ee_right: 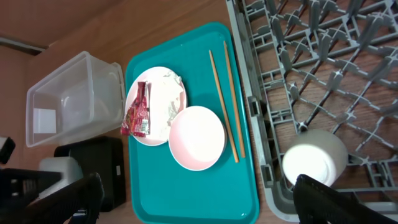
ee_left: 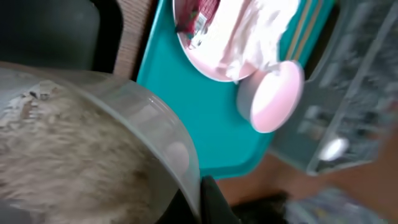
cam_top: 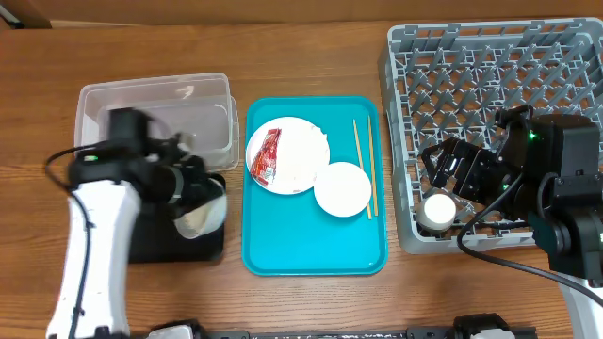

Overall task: Sort waste into correct bins and load items into the dishwasher
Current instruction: 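Tip the rice bowl over the black tray to dump the rice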

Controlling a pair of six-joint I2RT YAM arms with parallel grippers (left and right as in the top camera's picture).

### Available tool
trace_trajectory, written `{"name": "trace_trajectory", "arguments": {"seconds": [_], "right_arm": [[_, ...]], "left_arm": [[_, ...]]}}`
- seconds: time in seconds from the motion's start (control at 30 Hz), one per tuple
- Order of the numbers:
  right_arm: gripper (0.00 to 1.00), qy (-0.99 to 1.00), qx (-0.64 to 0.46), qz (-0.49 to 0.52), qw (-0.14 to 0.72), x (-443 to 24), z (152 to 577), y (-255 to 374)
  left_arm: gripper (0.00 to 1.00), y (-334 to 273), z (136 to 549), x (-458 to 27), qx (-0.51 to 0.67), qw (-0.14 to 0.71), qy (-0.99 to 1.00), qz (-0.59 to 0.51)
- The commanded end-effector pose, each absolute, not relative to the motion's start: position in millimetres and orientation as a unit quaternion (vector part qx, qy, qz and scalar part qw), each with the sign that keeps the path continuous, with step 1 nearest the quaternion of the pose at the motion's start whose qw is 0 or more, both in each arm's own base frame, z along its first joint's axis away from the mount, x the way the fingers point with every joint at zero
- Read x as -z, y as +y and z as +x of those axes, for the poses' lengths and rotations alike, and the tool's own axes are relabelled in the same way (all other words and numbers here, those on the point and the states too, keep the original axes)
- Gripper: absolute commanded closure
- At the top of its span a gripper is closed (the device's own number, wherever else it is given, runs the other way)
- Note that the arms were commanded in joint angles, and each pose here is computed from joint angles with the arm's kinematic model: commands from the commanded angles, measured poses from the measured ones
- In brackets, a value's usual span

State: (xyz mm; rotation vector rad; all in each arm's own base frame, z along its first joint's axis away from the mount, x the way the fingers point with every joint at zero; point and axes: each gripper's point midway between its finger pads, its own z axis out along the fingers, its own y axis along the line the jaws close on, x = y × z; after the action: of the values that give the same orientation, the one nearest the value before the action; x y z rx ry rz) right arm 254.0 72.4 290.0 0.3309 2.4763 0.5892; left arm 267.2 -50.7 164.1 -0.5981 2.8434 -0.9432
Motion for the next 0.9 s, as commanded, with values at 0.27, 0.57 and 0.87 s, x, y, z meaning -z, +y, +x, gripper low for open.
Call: {"name": "trace_trajectory", "arguments": {"seconds": [0.27, 0.57, 0.87], "right_arm": [[0.01, 0.923, -0.224, 0.116, 0.292, -296, 254, 74], [0.01, 0.923, -0.221, 0.118, 0.293, -296, 255, 73], [0.00, 0.923, -0.221, 0.117, 0.293, -296, 255, 73]], "left_arm": [[0.96, -11, 289, -177, 0.571, 0.079, 0.793, -0.198], [0.96, 7, 284, -162, 0.625, 0.049, 0.742, -0.238], [0.96, 9, 287, -156, 0.616, 0.087, 0.757, -0.200]]}}
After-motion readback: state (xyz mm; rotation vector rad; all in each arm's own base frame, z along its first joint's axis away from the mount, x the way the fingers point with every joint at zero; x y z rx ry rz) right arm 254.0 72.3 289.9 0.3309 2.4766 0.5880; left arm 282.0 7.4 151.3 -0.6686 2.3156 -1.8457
